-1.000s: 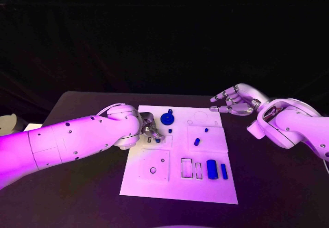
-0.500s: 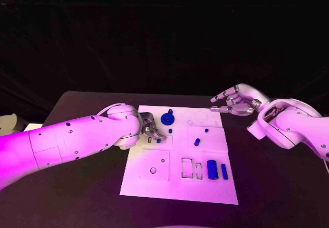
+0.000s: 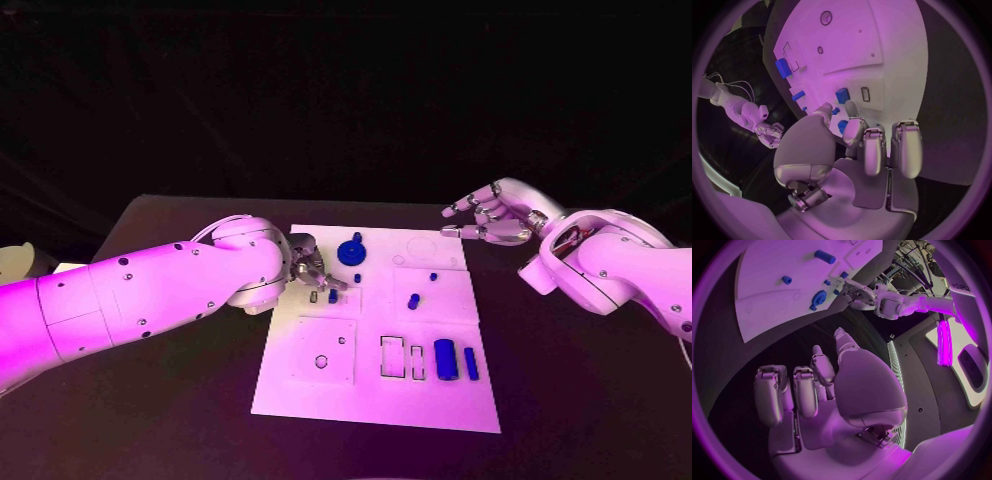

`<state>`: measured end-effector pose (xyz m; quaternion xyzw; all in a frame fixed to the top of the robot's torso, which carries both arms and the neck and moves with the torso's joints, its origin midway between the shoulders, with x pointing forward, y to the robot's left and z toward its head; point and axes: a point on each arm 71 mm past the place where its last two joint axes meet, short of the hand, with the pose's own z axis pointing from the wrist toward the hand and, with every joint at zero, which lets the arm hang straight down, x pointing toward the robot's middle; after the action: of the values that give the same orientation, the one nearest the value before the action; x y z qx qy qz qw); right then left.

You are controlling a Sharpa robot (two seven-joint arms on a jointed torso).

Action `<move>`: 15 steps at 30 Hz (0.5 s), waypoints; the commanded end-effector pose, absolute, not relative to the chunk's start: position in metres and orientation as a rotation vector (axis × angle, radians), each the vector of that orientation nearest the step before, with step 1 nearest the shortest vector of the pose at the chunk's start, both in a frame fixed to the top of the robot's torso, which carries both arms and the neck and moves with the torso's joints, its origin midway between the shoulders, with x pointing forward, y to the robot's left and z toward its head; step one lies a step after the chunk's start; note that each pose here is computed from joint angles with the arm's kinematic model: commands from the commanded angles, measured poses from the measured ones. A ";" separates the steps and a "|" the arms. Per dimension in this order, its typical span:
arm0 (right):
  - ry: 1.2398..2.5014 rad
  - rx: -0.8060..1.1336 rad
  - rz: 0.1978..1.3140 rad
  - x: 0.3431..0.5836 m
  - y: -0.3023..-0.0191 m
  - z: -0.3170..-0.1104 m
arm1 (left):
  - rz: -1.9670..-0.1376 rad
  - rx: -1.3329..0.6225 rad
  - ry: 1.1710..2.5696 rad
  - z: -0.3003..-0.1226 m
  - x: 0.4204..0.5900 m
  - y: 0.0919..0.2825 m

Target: Assemble the parts on the task board

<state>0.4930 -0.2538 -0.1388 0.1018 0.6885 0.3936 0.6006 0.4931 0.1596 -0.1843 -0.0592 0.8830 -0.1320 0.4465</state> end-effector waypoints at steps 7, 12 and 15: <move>1.603 0.228 0.916 0.494 -0.253 -0.140 | -0.427 -0.227 2.274 -0.158 0.501 0.169; 1.605 0.230 0.914 0.495 -0.253 -0.142 | -0.383 -0.212 2.287 -0.141 0.518 0.183; 1.606 0.231 0.913 0.496 -0.253 -0.142 | -0.340 -0.211 2.266 -0.132 0.534 0.190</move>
<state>0.4959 -0.2544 -0.1413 0.1043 0.6898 0.3909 0.6004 0.5350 0.1937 -0.1293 -0.1107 0.8822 -0.1318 0.4383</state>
